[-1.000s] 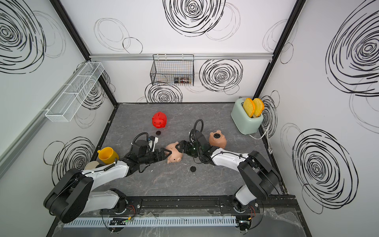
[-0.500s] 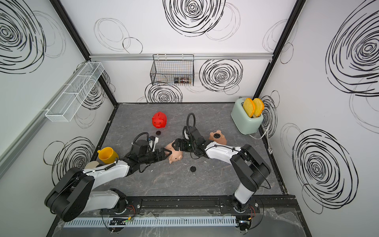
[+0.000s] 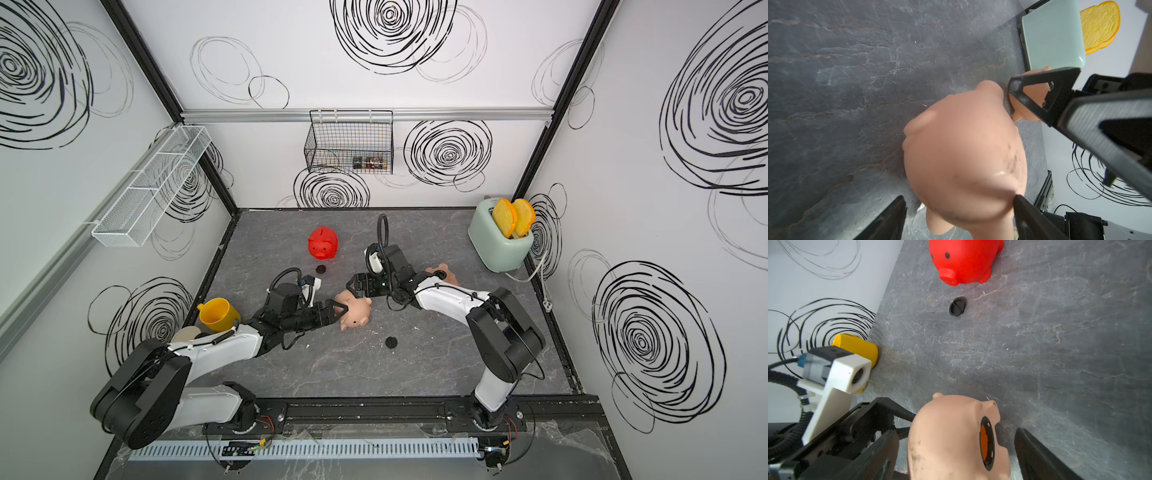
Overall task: Open piggy banks
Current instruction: Adjust the piggy bank at the center of the board.
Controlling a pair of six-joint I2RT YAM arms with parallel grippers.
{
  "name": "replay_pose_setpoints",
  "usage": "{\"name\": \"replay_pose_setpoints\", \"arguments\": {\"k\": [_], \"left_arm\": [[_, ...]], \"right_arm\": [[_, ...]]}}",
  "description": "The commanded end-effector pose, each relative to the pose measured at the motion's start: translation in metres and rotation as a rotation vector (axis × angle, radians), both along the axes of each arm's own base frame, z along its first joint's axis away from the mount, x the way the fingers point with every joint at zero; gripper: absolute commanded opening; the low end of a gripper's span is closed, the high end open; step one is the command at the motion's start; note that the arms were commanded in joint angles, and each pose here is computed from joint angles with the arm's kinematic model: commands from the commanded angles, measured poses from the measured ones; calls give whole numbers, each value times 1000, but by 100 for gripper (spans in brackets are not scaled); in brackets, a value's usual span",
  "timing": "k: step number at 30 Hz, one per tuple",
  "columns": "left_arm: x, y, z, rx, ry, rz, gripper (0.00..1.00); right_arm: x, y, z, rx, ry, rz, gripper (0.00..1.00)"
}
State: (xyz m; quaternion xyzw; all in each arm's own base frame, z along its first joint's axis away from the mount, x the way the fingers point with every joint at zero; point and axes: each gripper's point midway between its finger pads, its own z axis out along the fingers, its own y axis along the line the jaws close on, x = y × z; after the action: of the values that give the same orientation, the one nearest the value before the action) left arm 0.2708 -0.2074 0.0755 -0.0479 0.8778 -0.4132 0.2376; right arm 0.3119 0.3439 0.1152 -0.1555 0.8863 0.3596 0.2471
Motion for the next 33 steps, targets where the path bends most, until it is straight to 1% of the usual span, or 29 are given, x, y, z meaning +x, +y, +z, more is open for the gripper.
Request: {"name": "replay_pose_setpoints", "arguments": {"k": [1, 3, 9, 12, 16, 22, 25, 27, 33], "left_arm": [[10, 2, 4, 9, -35, 20, 84], [9, 2, 4, 8, -35, 18, 83], [9, 3, 4, 9, -36, 19, 83], [9, 3, 4, 9, -36, 18, 84], [9, 4, 7, 3, -44, 22, 85], [10, 1, 27, -57, -97, 17, 95], [9, -3, 40, -106, -136, 3, 100], [8, -4, 45, -129, -147, 2, 96], [7, -3, 42, -155, -132, 21, 96]], "right_arm": [[-7, 6, -12, -54, 28, 29, 92], [-7, 5, -17, -67, 34, 24, 92], [-11, 10, -25, -50, 62, 41, 92], [-13, 7, -32, -53, 83, 27, 92], [-14, -3, -41, -48, 130, -27, 87], [-18, -24, -51, 17, 214, -130, 82], [-23, -30, -54, 43, 241, -166, 81], [-26, -31, -54, 65, 257, -184, 81], [-29, -45, -54, 84, 277, -277, 81]]}}
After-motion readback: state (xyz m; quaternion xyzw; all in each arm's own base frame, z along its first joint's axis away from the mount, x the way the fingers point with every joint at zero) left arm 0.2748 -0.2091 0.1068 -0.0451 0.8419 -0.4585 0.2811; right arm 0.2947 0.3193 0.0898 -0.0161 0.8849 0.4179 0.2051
